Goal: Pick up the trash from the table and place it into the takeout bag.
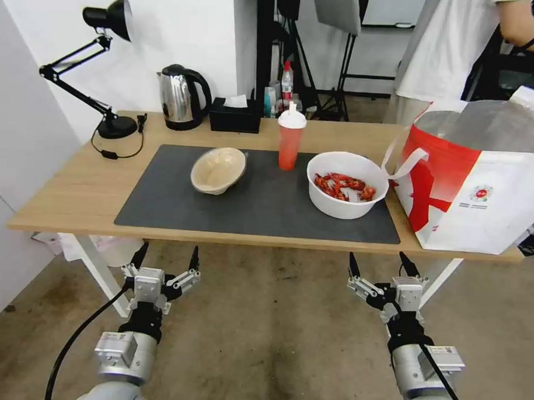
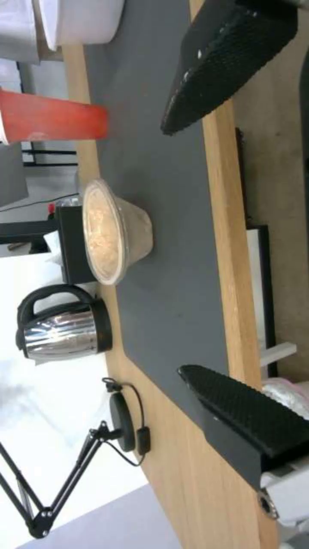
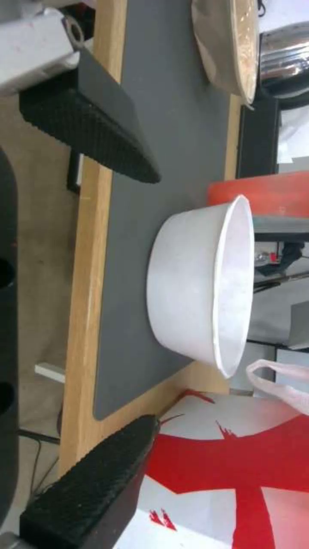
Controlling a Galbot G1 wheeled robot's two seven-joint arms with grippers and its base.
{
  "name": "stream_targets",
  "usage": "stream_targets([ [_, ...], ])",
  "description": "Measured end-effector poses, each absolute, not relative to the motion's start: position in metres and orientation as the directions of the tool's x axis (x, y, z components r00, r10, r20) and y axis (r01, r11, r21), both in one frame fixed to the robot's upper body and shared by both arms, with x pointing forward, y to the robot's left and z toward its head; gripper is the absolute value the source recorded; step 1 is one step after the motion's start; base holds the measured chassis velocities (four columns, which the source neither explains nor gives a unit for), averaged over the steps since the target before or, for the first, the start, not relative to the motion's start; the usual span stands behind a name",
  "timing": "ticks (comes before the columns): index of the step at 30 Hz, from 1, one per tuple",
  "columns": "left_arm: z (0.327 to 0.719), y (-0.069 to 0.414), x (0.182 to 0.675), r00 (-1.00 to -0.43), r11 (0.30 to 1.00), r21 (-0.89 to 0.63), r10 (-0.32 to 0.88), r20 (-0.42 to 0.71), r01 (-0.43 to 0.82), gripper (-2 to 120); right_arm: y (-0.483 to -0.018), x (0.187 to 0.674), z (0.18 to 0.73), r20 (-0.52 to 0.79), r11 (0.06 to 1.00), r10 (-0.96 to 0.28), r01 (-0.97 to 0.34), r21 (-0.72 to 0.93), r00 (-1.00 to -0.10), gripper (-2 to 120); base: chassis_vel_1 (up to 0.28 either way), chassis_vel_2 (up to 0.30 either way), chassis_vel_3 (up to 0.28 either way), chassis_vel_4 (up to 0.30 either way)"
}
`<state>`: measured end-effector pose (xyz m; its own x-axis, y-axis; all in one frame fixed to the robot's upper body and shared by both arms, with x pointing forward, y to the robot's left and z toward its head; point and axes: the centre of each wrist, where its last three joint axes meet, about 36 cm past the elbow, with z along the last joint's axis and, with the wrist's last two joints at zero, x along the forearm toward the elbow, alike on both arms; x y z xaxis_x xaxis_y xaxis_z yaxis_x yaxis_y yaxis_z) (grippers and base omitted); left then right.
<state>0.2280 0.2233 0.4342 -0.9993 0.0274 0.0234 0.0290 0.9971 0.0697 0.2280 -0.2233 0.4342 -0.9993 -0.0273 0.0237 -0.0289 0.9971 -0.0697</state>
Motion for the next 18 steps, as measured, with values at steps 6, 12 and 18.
stream_targets([
  [6,0.4342,0.2233,0.228,-0.999,0.997,0.07,0.027,0.023,0.029,100,-0.2233,0.228,0.4342,0.024,0.997,-0.027,-0.029,-0.07,-0.999,100,0.0,0.0,0.0,0.0],
  [12,0.4342,0.2233,0.228,-0.999,0.997,0.07,0.027,0.023,0.029,100,-0.2233,0.228,0.4342,0.024,0.997,-0.027,-0.029,-0.07,-0.999,100,0.0,0.0,0.0,0.0],
  [18,0.4342,0.2233,0.228,-0.999,0.997,0.07,0.027,0.023,0.029,100,-0.2233,0.228,0.4342,0.024,0.997,-0.027,-0.029,-0.07,-0.999,100,0.0,0.0,0.0,0.0],
])
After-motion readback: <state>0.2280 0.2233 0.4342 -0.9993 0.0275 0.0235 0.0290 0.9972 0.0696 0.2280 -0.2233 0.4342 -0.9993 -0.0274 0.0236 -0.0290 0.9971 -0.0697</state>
